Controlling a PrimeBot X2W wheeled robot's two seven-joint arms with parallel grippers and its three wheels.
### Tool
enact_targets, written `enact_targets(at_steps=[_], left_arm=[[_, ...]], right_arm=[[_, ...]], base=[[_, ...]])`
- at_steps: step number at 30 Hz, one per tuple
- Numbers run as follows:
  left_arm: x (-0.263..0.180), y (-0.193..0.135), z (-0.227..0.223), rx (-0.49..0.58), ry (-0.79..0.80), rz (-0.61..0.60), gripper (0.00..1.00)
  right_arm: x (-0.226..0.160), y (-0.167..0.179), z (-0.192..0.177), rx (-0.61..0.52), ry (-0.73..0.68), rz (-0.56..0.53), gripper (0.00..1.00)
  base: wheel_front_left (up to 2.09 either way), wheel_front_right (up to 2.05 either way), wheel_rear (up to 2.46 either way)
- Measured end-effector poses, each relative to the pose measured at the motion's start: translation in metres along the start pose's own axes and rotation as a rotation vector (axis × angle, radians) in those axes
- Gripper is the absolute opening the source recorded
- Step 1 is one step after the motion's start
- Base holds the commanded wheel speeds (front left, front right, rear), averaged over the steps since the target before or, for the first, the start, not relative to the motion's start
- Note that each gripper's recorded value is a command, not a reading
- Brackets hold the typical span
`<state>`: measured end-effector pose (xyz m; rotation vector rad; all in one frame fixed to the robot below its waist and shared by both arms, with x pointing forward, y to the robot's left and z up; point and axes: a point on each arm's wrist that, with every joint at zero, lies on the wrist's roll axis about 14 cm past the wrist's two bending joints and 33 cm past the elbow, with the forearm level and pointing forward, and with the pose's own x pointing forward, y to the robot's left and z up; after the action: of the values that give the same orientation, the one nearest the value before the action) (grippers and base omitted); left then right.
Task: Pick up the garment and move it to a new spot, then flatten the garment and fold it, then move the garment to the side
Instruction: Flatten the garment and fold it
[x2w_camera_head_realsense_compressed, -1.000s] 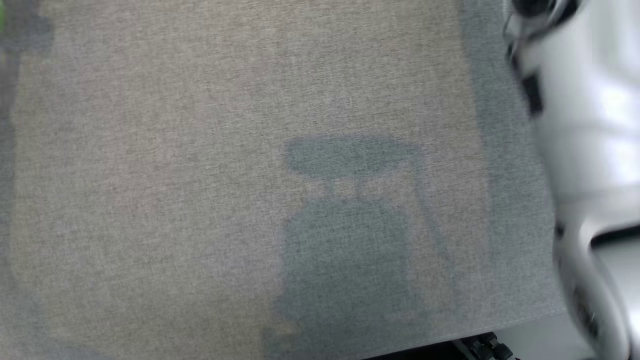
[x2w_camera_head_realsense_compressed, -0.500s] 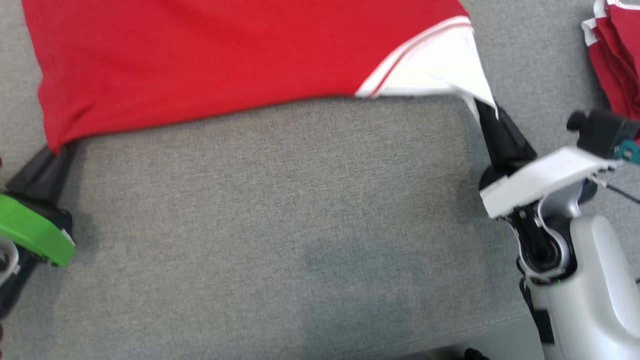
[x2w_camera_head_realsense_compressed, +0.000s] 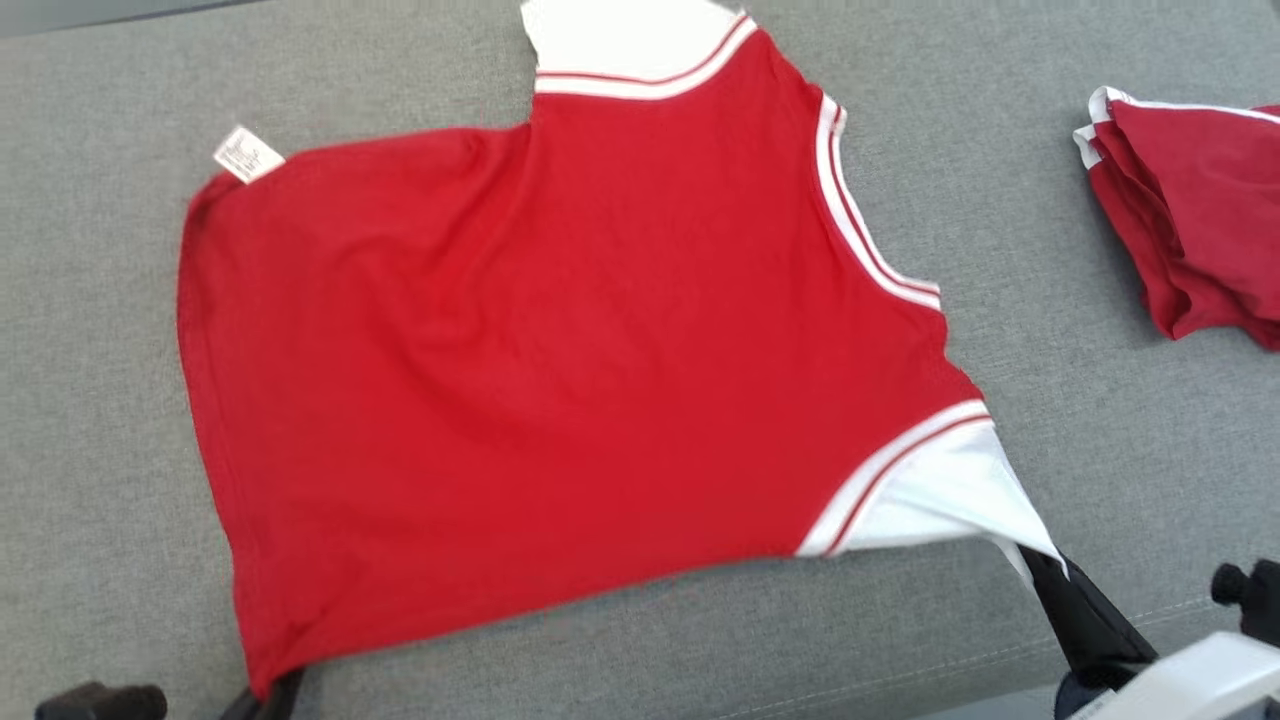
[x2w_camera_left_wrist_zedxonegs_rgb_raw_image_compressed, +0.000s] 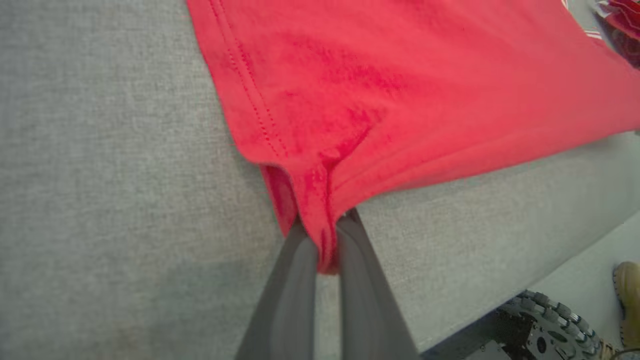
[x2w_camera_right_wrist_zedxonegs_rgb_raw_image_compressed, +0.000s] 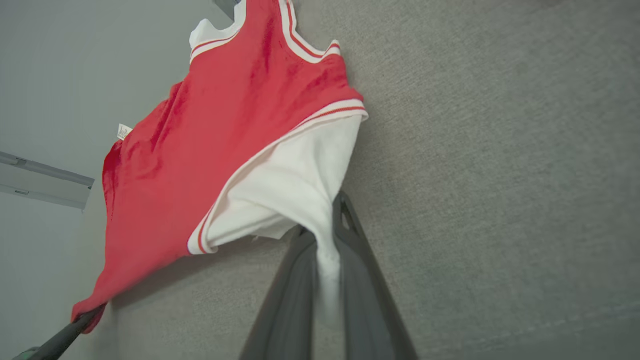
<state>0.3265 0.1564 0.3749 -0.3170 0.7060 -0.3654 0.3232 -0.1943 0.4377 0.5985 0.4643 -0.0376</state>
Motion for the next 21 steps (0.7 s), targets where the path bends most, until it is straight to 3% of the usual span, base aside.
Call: enact_targets(at_steps=[4,8,11,16,21], left_arm=[[-0.023,-0.01,-0.012,-0.049,0.04,0.018,0.0],[-0.029,-0.013,-0.002,-0.053,0.045,0.026,0.0],[-0.028,-0.02,0.01,-0.062,0.063,0.0,0.0],[-0.022,-0.021,0.041,0.012,0.079,-0.031,0.0],[-0.012,-0.022,0.056,-0.011,0.117,-0.061,0.0]], right_arm=[[-0.022,-0.007,0.001,0.032,-0.005,-0.026,0.0],[-0.02,-0.003,0.006,0.036,-0.009,-0.009,0.0],[-0.006,0.007,0.014,0.031,-0.016,0.032,0.0],[0.027,0.023,0.028,-0.002,-0.02,0.094,0.0],[0.059,0.038,0.04,-0.037,-0.018,0.143,0.0]], base=[[0.0,0.0,0.0],[0.0,0.0,0.0],[0.0,0.0,0.0],[0.0,0.0,0.0],[0.0,0.0,0.0]])
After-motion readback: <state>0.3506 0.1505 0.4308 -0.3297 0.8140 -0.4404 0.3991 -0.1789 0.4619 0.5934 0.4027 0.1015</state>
